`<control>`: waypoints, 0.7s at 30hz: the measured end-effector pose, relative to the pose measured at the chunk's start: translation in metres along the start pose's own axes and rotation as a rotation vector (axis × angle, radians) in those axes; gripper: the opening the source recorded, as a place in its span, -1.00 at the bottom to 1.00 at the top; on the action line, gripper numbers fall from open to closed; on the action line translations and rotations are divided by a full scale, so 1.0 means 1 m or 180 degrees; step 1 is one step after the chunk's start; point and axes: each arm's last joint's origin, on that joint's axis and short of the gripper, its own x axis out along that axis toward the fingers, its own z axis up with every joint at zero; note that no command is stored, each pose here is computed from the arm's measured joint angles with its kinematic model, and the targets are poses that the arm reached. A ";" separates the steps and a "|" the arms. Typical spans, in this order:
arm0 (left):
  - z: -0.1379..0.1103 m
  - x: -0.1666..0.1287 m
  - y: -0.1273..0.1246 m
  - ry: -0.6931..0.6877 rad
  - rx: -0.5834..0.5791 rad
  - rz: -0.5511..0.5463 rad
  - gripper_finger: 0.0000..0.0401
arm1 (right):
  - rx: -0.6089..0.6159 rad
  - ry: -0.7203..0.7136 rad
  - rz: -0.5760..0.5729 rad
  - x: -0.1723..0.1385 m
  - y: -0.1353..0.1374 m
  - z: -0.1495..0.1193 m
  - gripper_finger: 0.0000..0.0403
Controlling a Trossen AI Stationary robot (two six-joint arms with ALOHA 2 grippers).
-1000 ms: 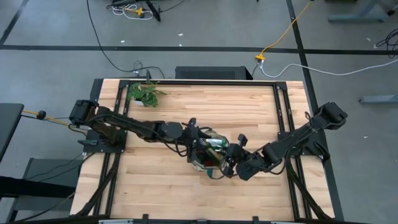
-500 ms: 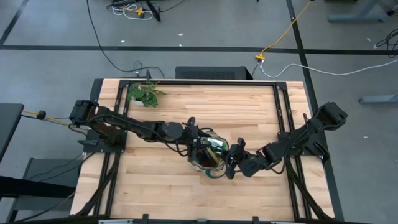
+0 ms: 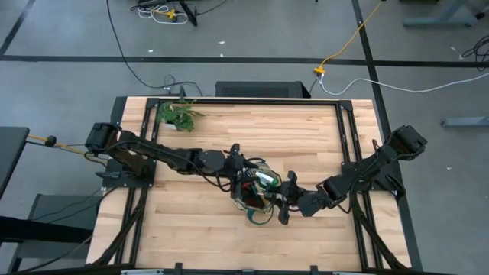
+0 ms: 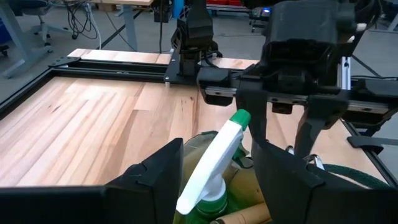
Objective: Pick & Place Garden tools in Gardening bag
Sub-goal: Put the light brown rake into the green gardening bag, then return to Home Position
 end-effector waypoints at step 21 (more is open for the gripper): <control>0.000 0.000 0.000 -0.0001 -0.0001 0.0000 -0.02 | -0.0302 -0.0486 -0.0147 -0.031 0.000 0.028 -0.06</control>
